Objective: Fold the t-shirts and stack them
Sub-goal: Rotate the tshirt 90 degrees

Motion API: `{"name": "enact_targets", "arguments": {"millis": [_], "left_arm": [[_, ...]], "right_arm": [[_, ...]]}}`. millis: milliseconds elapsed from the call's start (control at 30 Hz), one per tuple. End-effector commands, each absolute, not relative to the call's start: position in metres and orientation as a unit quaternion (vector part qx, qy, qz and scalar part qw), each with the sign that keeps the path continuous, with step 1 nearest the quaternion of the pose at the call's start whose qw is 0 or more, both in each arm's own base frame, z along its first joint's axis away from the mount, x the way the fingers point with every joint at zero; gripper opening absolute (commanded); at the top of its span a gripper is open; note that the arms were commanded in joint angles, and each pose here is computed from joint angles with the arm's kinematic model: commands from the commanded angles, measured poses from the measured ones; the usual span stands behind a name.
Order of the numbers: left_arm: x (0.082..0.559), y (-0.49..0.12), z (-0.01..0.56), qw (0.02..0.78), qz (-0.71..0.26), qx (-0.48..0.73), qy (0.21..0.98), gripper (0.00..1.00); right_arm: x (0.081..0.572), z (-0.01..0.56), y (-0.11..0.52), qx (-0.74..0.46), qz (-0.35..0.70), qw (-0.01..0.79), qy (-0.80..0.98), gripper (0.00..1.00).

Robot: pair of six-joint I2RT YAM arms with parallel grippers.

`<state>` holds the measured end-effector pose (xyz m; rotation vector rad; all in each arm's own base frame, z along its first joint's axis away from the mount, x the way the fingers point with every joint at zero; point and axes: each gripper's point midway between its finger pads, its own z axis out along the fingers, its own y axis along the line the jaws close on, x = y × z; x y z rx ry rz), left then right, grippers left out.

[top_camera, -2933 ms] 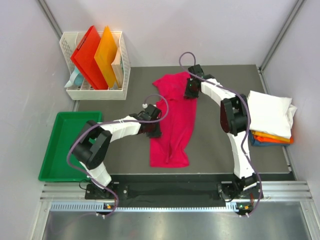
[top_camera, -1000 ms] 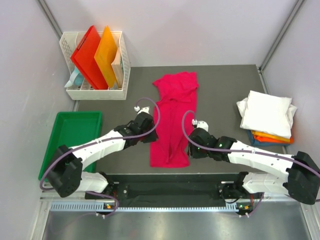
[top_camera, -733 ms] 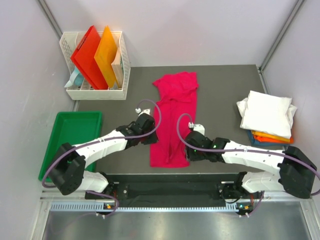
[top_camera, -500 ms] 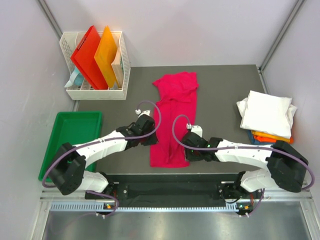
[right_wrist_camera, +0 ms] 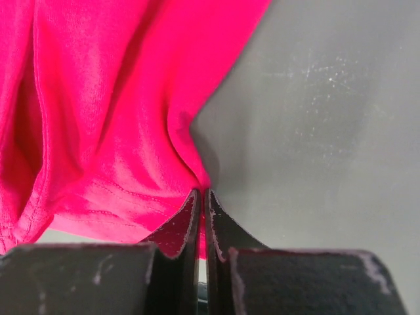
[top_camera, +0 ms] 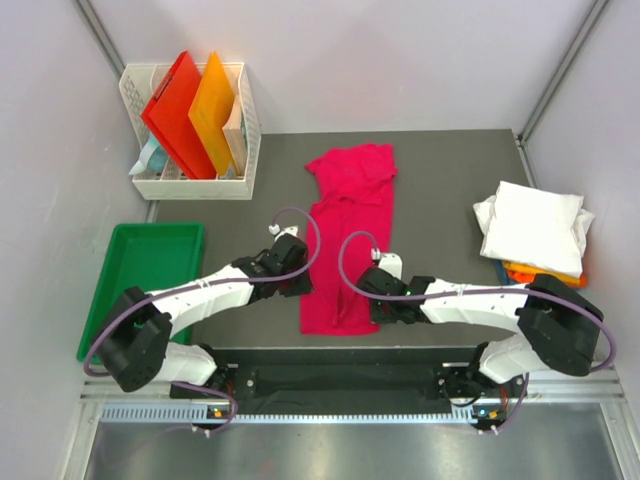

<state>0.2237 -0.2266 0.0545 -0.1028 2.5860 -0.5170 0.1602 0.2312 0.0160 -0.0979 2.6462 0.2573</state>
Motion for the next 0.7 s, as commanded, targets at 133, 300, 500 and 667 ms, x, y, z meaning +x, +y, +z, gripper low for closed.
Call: {"name": "enact_targets", "arguments": {"millis": [133, 300, 500, 667], "left_arm": [[0.228, -0.234, 0.054, 0.253, -0.201, -0.041, 0.945, 0.26], [0.230, -0.236, 0.049, 0.250, -0.195, -0.038, 0.948, 0.25], [0.234, -0.239, 0.047, 0.250, -0.192, -0.035, 0.948, 0.25], [0.235, -0.239, 0.047, 0.250, -0.191, -0.038, 0.948, 0.24]], "right_arm": [[0.130, 0.007, 0.201, -0.014, 0.049, 0.208, 0.977, 0.00], [0.114, 0.005, 0.186, -0.004, 0.027, 0.190, 0.981, 0.00], [0.104, 0.004, 0.174, 0.006, 0.011, 0.183, 0.983, 0.00], [0.110, 0.010, 0.172, 0.007, -0.001, 0.199, 0.980, 0.13]]}}
